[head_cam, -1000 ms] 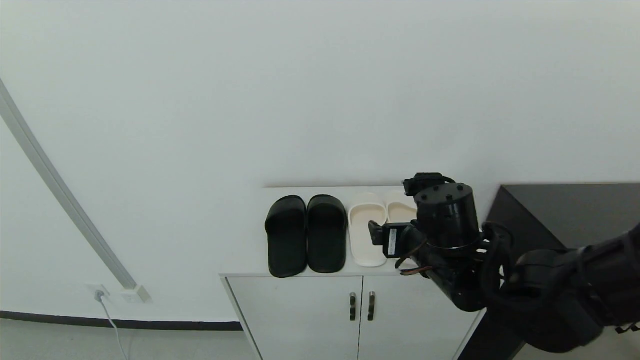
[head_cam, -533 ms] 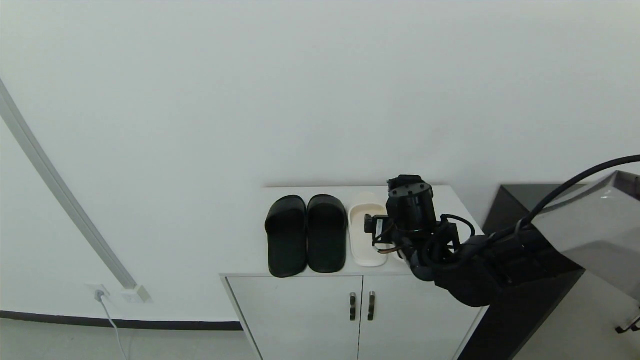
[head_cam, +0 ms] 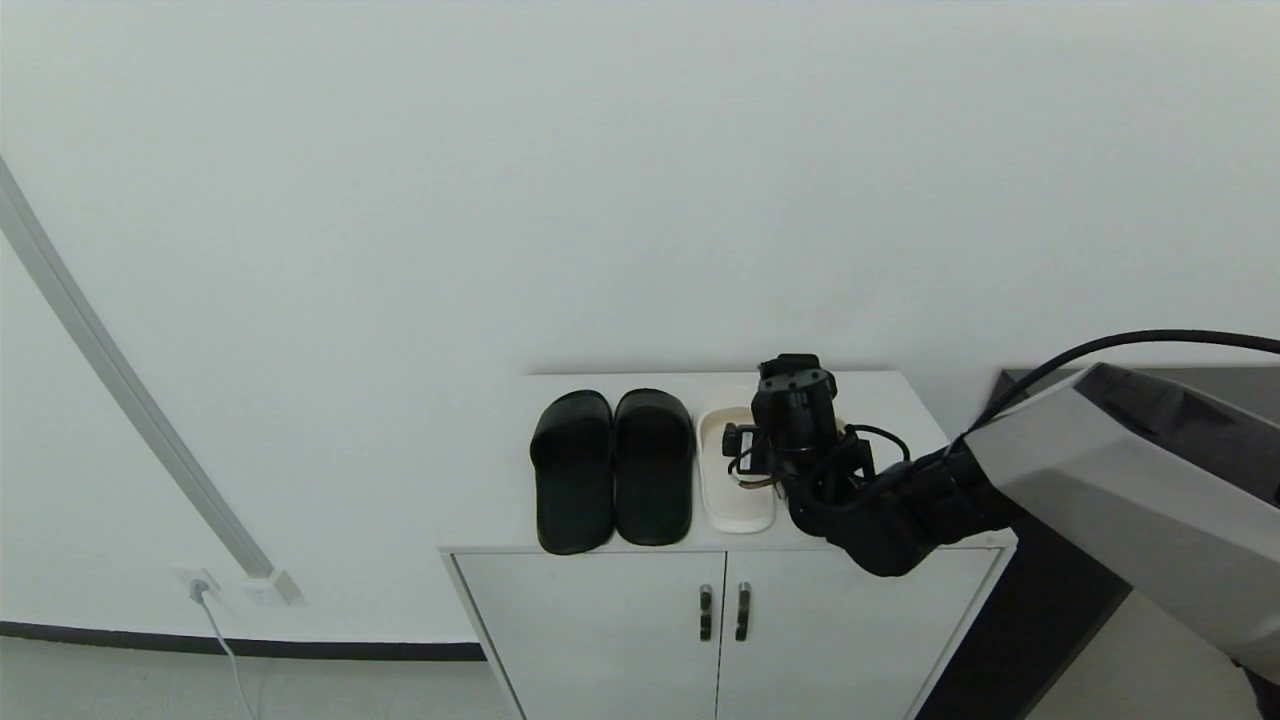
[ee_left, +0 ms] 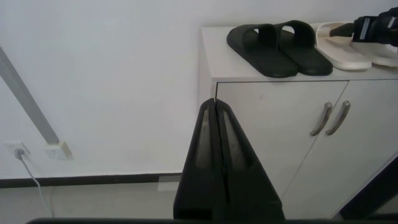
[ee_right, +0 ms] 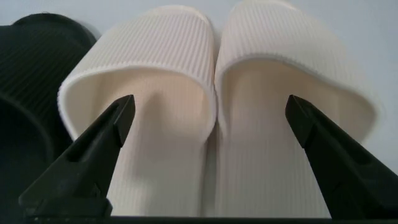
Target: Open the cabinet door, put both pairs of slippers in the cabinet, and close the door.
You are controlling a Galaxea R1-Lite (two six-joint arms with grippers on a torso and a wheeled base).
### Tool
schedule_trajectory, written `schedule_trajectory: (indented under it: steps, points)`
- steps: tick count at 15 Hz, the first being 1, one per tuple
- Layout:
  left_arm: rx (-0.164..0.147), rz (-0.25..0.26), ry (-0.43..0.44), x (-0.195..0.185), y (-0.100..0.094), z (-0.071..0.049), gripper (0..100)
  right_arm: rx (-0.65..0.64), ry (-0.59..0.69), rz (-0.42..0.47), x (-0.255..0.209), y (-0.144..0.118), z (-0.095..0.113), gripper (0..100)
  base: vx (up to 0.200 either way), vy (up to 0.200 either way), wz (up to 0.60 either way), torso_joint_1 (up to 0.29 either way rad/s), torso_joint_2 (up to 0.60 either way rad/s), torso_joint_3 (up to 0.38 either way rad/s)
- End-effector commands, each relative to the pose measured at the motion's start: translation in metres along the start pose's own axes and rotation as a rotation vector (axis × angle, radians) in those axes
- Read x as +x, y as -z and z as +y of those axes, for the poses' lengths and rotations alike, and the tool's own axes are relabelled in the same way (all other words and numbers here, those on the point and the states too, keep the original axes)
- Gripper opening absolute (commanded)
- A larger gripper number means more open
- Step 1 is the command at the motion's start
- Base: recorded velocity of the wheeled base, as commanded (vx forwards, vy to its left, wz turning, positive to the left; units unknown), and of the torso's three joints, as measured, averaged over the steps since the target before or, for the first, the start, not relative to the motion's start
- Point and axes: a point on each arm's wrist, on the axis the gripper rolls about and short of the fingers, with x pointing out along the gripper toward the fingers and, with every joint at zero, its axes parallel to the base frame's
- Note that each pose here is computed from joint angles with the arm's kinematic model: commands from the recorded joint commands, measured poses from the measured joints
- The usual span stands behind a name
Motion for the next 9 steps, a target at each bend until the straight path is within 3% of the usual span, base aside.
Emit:
schedule_trajectory:
  steps: [1,6,7,9]
  points:
    - [0.000,0.000,0.000,0.0000,0.0000,0.0000,0,-0.003,0.012,-0.003,0.0127,0.0030,-0.0020,100,0.000,0.000,0.00,0.000,0.00,0.000]
    - [0.000,0.000,0.000,0.0000,0.0000,0.0000,0,-0.003,-0.019,-0.004,0.0211,0.0027,-0.0050,100,0.000,0.000,0.00,0.000,0.00,0.000]
    - [0.000,0.000,0.000,0.0000,0.0000,0.0000,0,-0.007,-0.018,-0.004,0.0218,0.0024,-0.0062,0,0.000,0.000,0.00,0.000,0.00,0.000]
    - [0.000,0.000,0.000,0.0000,0.0000,0.0000,0,-0.012,-0.019,-0.005,0.0222,0.0025,-0.0060,0,0.000,0.000,0.00,0.000,0.00,0.000]
